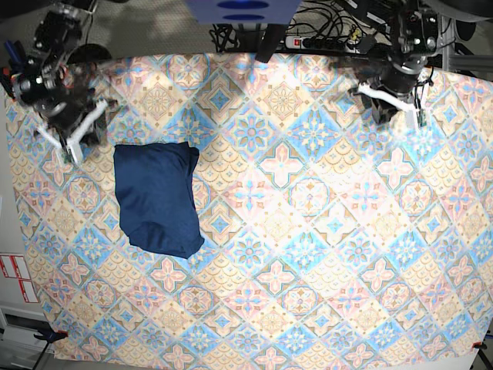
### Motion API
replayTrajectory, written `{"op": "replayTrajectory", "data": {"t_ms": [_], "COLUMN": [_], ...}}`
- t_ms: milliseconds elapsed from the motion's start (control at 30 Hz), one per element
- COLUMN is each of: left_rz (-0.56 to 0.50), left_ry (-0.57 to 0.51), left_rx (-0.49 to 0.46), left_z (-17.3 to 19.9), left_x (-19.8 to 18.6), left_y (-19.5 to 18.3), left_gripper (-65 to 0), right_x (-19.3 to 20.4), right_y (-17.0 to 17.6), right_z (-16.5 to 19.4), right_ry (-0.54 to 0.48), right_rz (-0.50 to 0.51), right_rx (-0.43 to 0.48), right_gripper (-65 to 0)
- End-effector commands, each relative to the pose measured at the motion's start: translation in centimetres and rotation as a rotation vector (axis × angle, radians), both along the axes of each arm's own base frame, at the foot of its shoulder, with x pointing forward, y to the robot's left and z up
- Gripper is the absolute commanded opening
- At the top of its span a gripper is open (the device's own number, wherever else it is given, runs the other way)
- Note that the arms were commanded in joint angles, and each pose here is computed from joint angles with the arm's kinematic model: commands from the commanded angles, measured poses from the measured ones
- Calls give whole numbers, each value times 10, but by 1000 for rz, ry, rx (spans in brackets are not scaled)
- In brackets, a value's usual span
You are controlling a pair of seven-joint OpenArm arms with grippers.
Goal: Fold the T-shirt properly
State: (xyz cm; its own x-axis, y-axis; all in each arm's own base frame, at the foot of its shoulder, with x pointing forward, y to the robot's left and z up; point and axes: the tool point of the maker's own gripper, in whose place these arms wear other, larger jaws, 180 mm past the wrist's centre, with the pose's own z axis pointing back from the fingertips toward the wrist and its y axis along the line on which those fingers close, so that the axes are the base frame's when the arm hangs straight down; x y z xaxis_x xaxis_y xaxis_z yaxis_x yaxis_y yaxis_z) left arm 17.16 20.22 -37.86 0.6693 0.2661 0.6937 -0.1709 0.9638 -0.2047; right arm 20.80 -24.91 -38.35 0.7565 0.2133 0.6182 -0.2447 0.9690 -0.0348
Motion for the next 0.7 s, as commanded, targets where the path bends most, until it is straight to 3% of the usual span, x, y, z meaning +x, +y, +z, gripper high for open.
{"op": "replayTrajectory", "data": {"t_ms": [0, 100, 367, 667], "left_rz": [-11, -15, -21, -23], "left_ry": [-13, 29, 186, 358], "left_rx": [0, 4, -1, -6], "left_z": [6, 4, -13, -29], "left_x": [-5, -26, -88, -153], "left_y": [-2, -3, -6, -9], "left_gripper": [-650, -650, -650, -650], "right_x": [-4, -45, -140, -255], "right_y": [-6, -23, -60, -63], "right_z": [8, 2, -19, -76], "right_ry": [-28, 20, 237, 547], "right_rz": [-17, -93, -192, -350], "right_rx": [18, 60, 8, 119], "right_gripper": [-650, -650, -650, -650]}}
